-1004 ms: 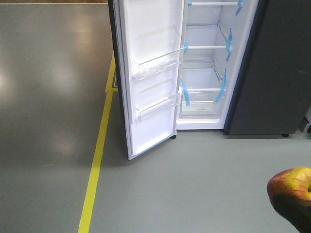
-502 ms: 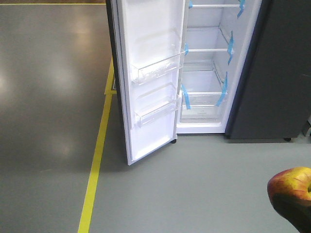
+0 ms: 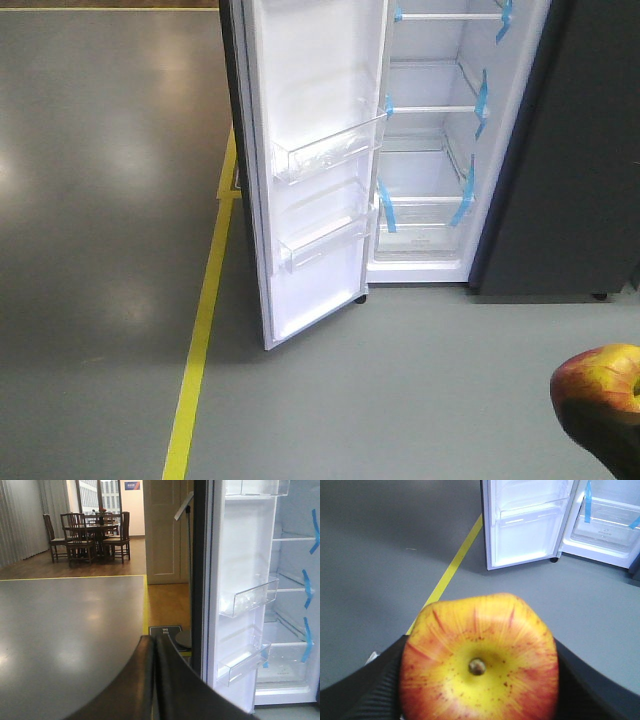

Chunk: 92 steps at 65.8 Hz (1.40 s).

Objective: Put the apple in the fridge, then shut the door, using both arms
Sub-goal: 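Approach the refrigerator opening, keeping the apple in the right gripper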

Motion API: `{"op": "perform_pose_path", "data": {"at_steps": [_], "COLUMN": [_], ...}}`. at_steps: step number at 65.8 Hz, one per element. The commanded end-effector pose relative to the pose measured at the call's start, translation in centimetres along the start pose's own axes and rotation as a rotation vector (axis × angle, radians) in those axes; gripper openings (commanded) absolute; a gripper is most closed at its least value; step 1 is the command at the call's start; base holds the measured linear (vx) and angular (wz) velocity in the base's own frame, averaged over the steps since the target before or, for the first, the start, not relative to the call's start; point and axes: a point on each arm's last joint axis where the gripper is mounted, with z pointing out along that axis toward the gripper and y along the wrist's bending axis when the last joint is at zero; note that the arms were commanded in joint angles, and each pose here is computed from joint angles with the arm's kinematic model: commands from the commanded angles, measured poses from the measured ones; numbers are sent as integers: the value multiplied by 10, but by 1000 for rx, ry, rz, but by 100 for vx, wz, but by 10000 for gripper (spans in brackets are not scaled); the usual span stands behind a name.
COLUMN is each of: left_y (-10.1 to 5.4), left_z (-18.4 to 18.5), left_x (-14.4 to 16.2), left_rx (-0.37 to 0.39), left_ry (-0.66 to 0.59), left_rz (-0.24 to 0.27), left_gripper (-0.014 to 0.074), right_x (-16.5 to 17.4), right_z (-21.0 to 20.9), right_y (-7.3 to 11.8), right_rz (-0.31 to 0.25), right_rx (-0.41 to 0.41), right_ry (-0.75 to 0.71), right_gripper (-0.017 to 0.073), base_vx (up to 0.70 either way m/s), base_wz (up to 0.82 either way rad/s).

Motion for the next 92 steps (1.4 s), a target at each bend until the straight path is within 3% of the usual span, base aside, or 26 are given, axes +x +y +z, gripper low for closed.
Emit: {"op": "perform_pose_path", "data": {"at_steps": [1,92], "left_y": [0,0], "left_z": [0,0], "left_x": [2,2], "left_rx": [2,2], "left_ry": [-59,-59], "left_rz": [0,0], "left_gripper": [-6,-6], "right_x": [-12,-12], "right_z": [-5,-5], "right_y": [1,1], "right_rz": [1,1], "right_rx": [-2,-2], "right_ry": [-91,-91], "right_gripper": [344,344], "base_vx": [7,8], "base_wz": [3,1]}}
